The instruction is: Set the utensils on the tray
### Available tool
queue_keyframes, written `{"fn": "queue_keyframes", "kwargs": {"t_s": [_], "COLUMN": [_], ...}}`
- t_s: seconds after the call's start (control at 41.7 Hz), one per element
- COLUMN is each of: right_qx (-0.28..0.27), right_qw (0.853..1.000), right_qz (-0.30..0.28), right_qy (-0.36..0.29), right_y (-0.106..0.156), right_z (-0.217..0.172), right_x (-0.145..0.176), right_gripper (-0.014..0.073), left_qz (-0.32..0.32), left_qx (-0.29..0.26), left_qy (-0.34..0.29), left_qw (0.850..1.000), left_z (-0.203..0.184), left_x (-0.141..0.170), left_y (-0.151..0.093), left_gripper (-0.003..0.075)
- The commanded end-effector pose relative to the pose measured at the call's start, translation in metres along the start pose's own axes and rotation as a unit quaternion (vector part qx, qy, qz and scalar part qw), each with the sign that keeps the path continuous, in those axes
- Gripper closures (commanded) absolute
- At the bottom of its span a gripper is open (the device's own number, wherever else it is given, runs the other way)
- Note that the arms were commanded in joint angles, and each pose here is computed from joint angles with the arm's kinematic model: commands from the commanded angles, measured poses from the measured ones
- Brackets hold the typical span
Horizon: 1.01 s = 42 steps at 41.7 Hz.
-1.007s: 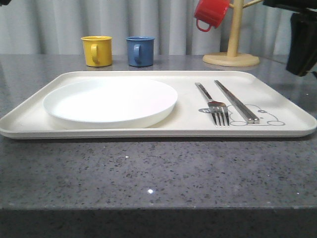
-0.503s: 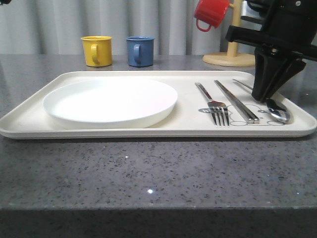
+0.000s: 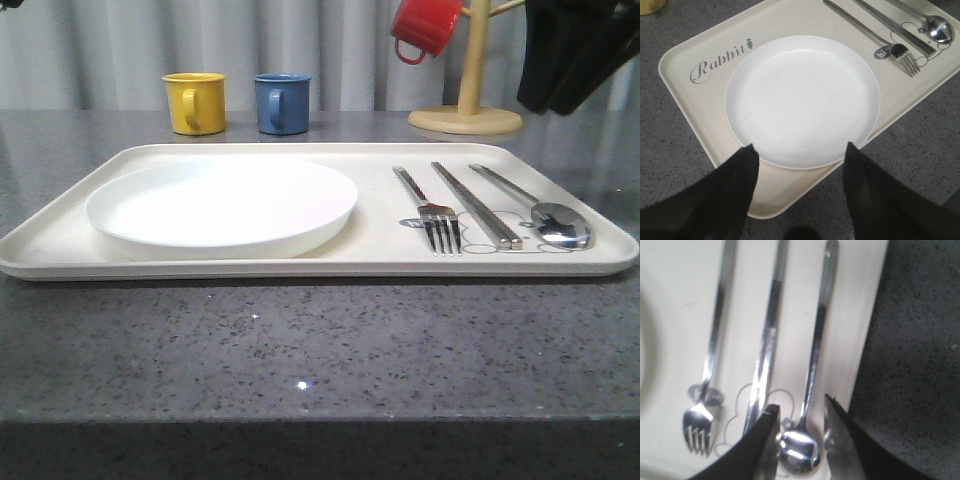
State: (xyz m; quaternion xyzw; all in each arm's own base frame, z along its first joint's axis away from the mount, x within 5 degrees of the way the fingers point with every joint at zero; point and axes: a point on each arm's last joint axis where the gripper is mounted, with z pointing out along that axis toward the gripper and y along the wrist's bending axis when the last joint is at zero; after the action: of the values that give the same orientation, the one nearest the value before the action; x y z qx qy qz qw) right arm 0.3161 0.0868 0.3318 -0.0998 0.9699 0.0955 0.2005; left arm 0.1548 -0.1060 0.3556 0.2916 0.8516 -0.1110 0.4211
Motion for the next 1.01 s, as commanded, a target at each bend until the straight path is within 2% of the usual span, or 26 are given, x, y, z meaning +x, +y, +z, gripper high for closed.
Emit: {"fn": "queue_keyframes", "kwargs": {"t_s": [0.0, 0.12, 0.288, 0.599, 0.863, 0.983], "right_qx": [0.008, 0.015, -0.005, -0.031, -0.036, -0.036], "right_qw": [0.996, 0.992, 0.985, 0.97, 0.957, 0.956], "right_qz": [-0.064, -0.109, -0.133, -0.129, -0.128, -0.127], "right_qy": [-0.054, -0.068, -0.111, -0.202, -0.258, -0.26], "right_y": [0.018, 0.035, 0.045, 0.034, 0.023, 0.02], "right_z": [-0.048, -0.07, -0.098, -0.13, -0.129, -0.125], "right_x": [0.011, 0.033, 0.067, 0.136, 0.18, 0.191], "right_gripper": [0.0339, 0.0339, 0.0339, 0.0339, 0.0339, 0.0339], "left_qz": [-0.004, -0.004, -0.004, -0.004, -0.004, 0.008], "left_qx": [0.0, 0.0, 0.0, 0.0, 0.0, 0.0], "left_qy": [-0.051, -0.051, -0.051, -0.051, -0.051, -0.051], "left_qw": [0.999, 0.999, 0.999, 0.999, 0.999, 0.999], "left_z": [-0.008, -0.008, -0.008, -0.008, -0.008, -0.008], "left_x": [-0.013, -0.013, -0.013, -0.013, -0.013, -0.013], "left_y": [0.0, 0.0, 0.0, 0.0, 0.0, 0.0], "left_gripper": [0.0332, 0.0332, 0.0332, 0.0332, 0.0332, 0.0332]}}
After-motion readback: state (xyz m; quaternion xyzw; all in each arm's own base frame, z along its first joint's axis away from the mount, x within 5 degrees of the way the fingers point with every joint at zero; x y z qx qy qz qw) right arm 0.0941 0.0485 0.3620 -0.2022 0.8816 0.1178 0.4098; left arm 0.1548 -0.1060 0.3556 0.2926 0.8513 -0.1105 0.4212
